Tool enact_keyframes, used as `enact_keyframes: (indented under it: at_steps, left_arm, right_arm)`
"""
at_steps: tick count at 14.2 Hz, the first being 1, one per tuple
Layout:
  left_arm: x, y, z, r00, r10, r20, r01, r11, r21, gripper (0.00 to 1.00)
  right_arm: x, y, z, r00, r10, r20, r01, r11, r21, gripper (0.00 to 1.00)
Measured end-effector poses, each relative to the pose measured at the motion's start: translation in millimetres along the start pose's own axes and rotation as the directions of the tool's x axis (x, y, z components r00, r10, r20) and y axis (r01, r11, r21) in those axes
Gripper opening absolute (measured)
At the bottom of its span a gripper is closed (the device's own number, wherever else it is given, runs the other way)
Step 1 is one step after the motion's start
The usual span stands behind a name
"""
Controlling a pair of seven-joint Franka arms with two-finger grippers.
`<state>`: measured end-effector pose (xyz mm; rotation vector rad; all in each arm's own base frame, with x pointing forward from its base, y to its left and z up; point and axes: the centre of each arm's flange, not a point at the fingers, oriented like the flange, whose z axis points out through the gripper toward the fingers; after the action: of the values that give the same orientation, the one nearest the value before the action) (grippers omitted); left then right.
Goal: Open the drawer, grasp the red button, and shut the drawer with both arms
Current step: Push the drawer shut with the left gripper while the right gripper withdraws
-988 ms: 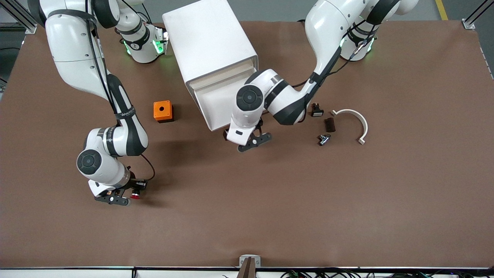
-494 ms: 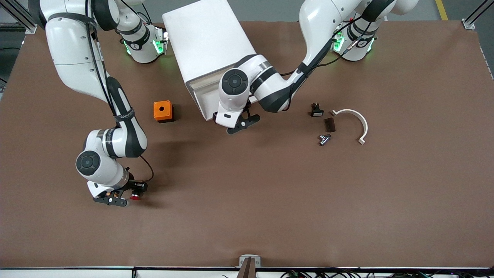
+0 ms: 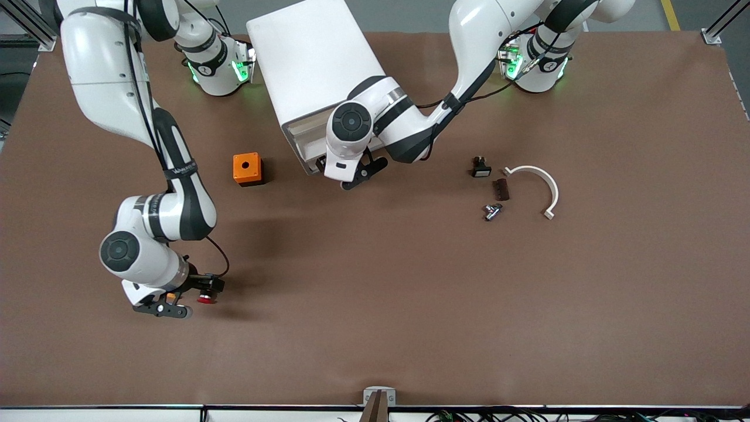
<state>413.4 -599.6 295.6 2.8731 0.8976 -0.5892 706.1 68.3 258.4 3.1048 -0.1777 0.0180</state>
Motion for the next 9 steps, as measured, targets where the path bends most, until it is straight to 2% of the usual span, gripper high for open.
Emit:
enact_keyframes:
  at_steps: [6,9]
  left_arm:
    - [-3,-7,18,0.987,-0.087,0.138,0.084,0.996,0.031,1.00]
    - [0,-8,19,0.982,-0.104,0.157,0.100,0.994,0.035,1.00]
  right_arm:
    - [-26,82,-153,0.992,-0.059,0.109,0.057,0.998,0.027,1.00]
    - [-50,102,-209,0.988,-0.069,0.136,0.066,0.997,0.029,1.00]
